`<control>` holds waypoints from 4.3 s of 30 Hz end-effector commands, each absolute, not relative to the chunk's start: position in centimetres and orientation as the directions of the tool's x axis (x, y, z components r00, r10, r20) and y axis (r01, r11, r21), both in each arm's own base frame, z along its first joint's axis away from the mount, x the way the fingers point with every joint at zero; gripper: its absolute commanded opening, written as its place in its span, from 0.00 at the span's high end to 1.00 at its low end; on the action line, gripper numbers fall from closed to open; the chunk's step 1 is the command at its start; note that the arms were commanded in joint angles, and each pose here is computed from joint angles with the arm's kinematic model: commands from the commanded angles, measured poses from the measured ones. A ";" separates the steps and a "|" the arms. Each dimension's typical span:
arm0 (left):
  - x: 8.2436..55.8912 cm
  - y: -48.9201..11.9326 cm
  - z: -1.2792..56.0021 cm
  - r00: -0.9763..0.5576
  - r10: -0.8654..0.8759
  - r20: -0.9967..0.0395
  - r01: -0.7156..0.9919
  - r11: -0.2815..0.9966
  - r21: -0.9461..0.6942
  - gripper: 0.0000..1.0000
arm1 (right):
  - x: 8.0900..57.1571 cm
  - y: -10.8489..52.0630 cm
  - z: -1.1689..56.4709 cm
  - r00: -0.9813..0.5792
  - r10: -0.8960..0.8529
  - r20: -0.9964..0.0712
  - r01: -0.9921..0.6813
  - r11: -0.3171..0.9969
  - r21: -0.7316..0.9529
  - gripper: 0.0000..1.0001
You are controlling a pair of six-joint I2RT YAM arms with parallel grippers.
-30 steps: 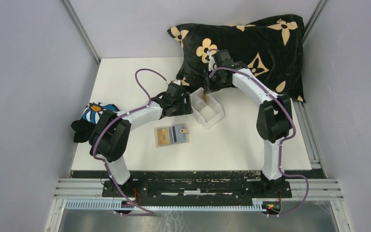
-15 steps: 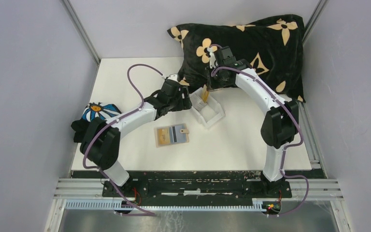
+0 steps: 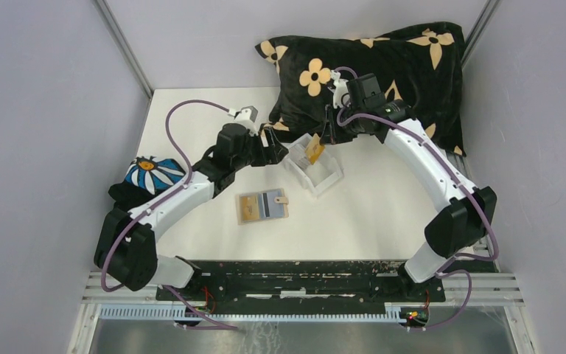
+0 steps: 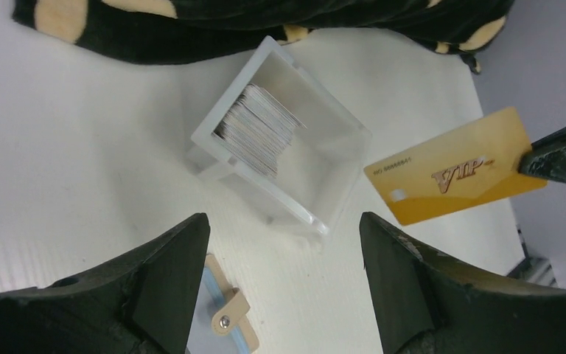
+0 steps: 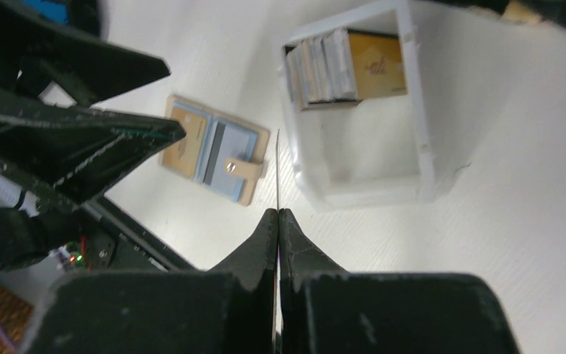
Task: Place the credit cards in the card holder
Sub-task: Pick up the credit card from the storage box.
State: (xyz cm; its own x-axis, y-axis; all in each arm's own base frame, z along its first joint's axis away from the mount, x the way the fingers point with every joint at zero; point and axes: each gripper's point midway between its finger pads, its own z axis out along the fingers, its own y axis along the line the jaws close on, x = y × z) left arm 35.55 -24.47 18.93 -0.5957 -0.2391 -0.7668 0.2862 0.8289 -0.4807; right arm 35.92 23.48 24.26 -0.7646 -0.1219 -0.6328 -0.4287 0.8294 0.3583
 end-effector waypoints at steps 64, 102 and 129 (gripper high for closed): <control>29.4 -23.9 18.6 -0.706 -0.558 -0.437 0.298 0.325 -0.897 0.97 | 31.2 29.9 21.5 -0.858 0.057 -0.510 -0.387 0.581 0.716 0.47; 28.3 -20.2 19.0 -0.576 -0.794 -0.193 0.135 0.140 -0.981 0.97 | 29.5 38.9 17.5 -0.921 0.173 -0.349 -0.261 0.391 0.883 0.53; 28.8 -20.1 15.8 -0.582 -0.788 -0.200 0.039 0.218 -0.975 0.44 | 28.9 41.2 19.9 -0.964 0.188 -0.188 -0.163 0.142 0.976 0.99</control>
State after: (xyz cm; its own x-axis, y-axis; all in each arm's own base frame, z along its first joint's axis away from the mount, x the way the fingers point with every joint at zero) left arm 29.86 -19.42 14.93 -0.5456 -0.8242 -0.1517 -0.0021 0.1823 -0.9832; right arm 30.06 40.03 16.72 -0.9634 0.2390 -0.1211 -0.0660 0.2264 0.9718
